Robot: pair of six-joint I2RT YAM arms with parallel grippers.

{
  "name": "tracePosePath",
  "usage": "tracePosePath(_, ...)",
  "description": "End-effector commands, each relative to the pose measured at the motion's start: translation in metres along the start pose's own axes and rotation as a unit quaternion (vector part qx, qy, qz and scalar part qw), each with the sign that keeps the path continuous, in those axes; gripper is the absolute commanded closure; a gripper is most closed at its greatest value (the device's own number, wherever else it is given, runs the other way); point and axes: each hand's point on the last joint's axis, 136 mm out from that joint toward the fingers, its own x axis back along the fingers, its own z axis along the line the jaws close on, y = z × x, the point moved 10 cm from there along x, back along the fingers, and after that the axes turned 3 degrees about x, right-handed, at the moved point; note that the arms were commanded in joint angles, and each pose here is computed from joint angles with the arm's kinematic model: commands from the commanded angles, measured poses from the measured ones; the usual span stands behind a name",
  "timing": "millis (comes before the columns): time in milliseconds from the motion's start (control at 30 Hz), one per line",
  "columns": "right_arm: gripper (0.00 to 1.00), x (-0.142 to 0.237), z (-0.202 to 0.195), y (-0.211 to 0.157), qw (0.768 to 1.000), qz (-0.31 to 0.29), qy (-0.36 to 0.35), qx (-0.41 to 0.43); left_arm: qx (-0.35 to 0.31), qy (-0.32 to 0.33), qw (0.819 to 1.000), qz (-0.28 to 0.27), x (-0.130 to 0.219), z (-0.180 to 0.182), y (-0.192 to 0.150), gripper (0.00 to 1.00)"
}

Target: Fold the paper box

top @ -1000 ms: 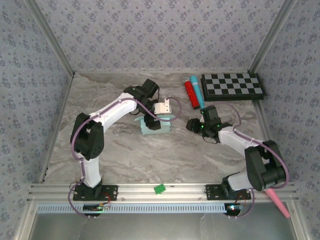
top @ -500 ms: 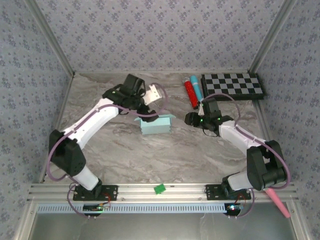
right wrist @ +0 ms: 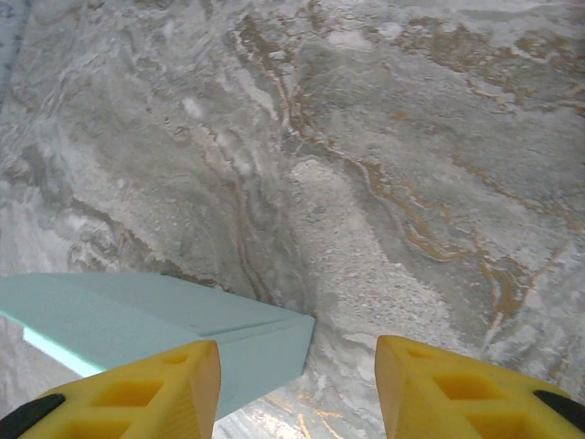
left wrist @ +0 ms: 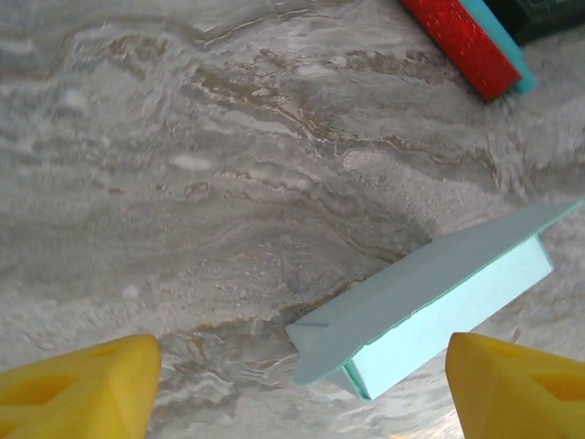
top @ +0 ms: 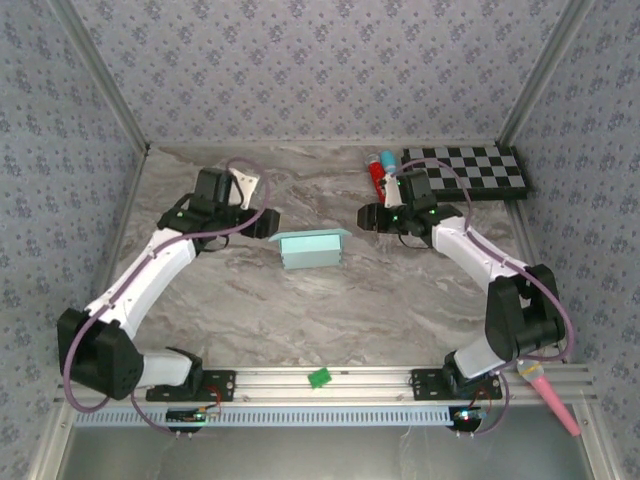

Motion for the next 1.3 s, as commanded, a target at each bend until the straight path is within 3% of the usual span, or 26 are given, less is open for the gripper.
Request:
tracePosePath(0, 0.51, -0.002, 0.011, 0.002, 0.999, 0.024, 0.029, 0.022, 0.092, -0.001, 0.995, -0.025, 0.003, 0.004, -0.010, 0.19)
tracePosePath(233, 0.51, -0.009, 0.022, 0.002, 0.998, 0.040, 0.030, 0.047, 0.141, -0.005, 0.990, -0.005, -0.011, 0.009, -0.032, 0.27)
tracePosePath(733, 0.52, -0.026, 0.032, -0.005, 0.994, 0.072, 0.038, 0.069, 0.108, -0.082, 0.990, 0.037, -0.043, 0.004, -0.032, 0.36)
tracePosePath(1267, 0.46, -0.014, 0.038, -0.009, 0.992, 0.053, 0.061, 0.093, 0.078, -0.078, 0.993, 0.030, -0.037, 0.004, -0.037, 0.38)
